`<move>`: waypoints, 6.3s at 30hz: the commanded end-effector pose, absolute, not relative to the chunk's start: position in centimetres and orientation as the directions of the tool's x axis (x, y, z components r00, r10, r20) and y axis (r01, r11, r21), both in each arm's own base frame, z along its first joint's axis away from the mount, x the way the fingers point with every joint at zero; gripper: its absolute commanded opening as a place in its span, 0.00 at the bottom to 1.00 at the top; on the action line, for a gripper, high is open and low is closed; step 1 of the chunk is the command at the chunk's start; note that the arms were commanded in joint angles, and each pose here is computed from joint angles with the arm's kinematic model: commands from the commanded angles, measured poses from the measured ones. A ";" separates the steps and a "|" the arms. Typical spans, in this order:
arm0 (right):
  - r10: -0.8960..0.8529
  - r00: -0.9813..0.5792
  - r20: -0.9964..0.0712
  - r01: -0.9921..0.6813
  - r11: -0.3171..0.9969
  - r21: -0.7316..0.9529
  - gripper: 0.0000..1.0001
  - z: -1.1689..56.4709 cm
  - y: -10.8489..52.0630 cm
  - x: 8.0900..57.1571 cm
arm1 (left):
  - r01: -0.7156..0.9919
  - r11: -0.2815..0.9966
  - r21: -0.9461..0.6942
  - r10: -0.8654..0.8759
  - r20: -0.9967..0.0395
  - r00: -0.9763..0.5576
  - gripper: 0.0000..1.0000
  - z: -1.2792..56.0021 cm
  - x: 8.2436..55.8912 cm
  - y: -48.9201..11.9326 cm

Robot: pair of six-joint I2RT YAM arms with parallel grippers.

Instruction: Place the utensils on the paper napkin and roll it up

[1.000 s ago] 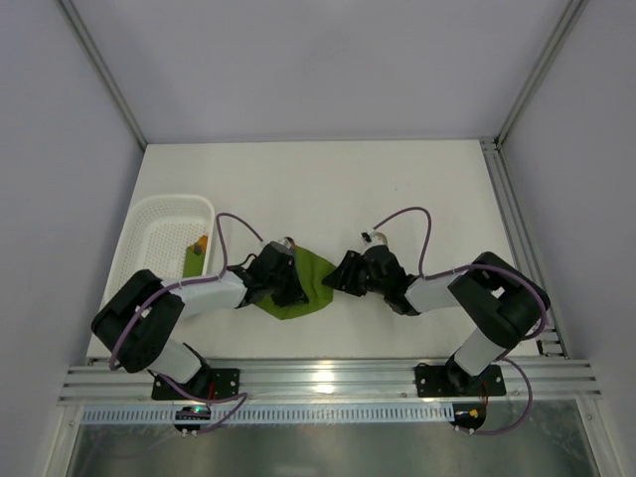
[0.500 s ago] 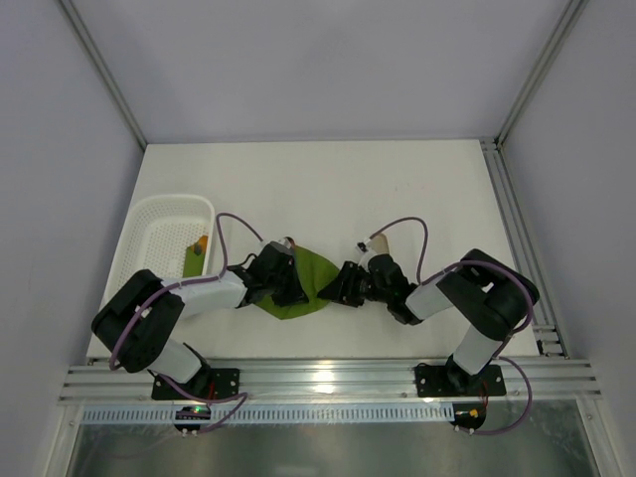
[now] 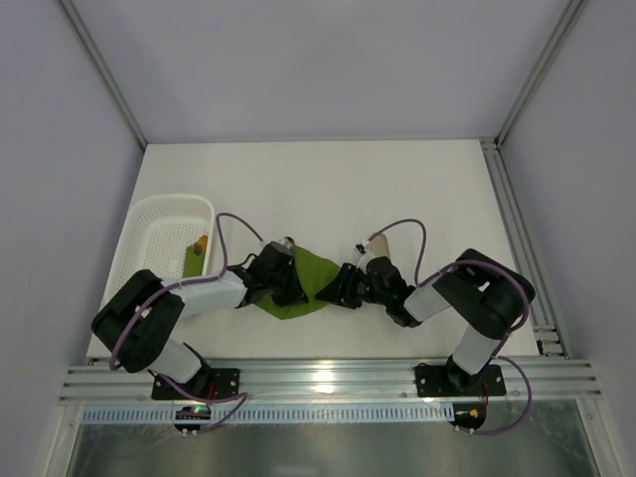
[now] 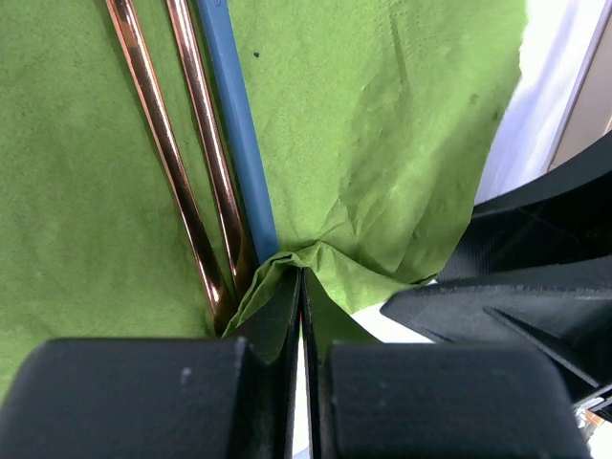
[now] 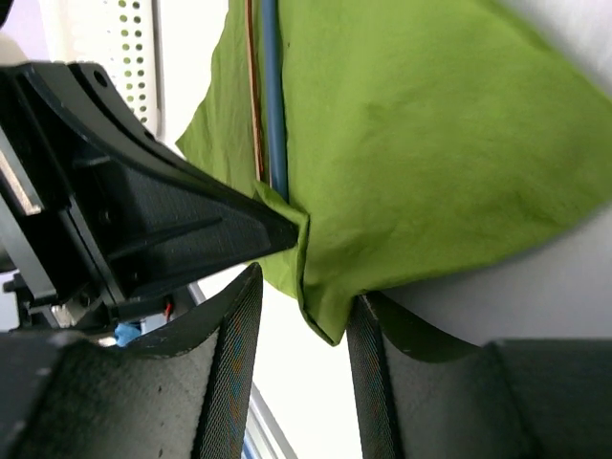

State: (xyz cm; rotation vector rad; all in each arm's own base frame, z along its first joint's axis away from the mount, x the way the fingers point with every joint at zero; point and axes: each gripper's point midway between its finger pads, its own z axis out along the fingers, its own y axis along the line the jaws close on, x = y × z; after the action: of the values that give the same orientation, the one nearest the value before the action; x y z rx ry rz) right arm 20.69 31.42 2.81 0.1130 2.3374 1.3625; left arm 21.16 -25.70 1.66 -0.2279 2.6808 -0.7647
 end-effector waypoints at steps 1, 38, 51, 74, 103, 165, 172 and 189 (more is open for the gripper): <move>0.283 -0.860 -0.426 -0.190 0.595 0.781 0.43 2.6 31.0 22.6 | -0.066 0.857 -0.511 -0.252 -0.304 -0.919 0.00 1.6 21.5 -25.1; 0.054 -0.802 -0.595 -0.441 0.619 0.650 0.11 7.4 36.4 20.7 | -0.076 0.859 -0.506 -0.268 -0.319 -0.909 0.00 1.9 21.5 -24.6; -0.002 -0.793 -0.609 -0.440 0.692 0.572 0.12 6.2 36.1 20.8 | -0.067 0.860 -0.505 -0.271 -0.342 -0.900 0.00 3.3 21.2 -23.9; -0.085 -0.785 -0.614 -0.489 0.693 0.530 0.15 6.0 38.3 20.6 | -0.140 0.894 -0.425 -0.318 -0.384 -0.867 0.00 2.4 19.6 -19.9; -0.148 -0.792 -0.593 -0.530 0.650 0.545 0.38 5.3 41.3 19.8 | -0.256 0.920 -0.297 -0.383 -0.544 -0.746 0.00 6.6 20.7 -14.5; -0.094 -0.794 -0.601 -0.550 0.534 0.642 0.51 8.1 40.4 17.5 | -0.236 0.899 -0.368 -0.404 -0.490 -0.772 0.00 5.3 24.8 -18.1; -0.106 -0.812 -0.574 -0.543 0.497 0.677 0.46 7.5 41.3 16.9 | -0.236 0.905 -0.354 -0.397 -0.501 -0.769 0.00 5.3 25.0 -17.8; -0.106 -0.841 -0.530 -0.493 0.551 0.674 0.37 3.5 41.2 17.3 | -0.232 0.912 -0.339 -0.386 -0.511 -0.768 0.00 5.1 25.3 -17.5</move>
State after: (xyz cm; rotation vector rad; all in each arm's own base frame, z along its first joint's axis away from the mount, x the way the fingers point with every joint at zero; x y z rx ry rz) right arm 16.62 40.73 3.17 -0.5100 2.3988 1.2077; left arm 24.38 -17.65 4.65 -0.4573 2.5182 -0.3521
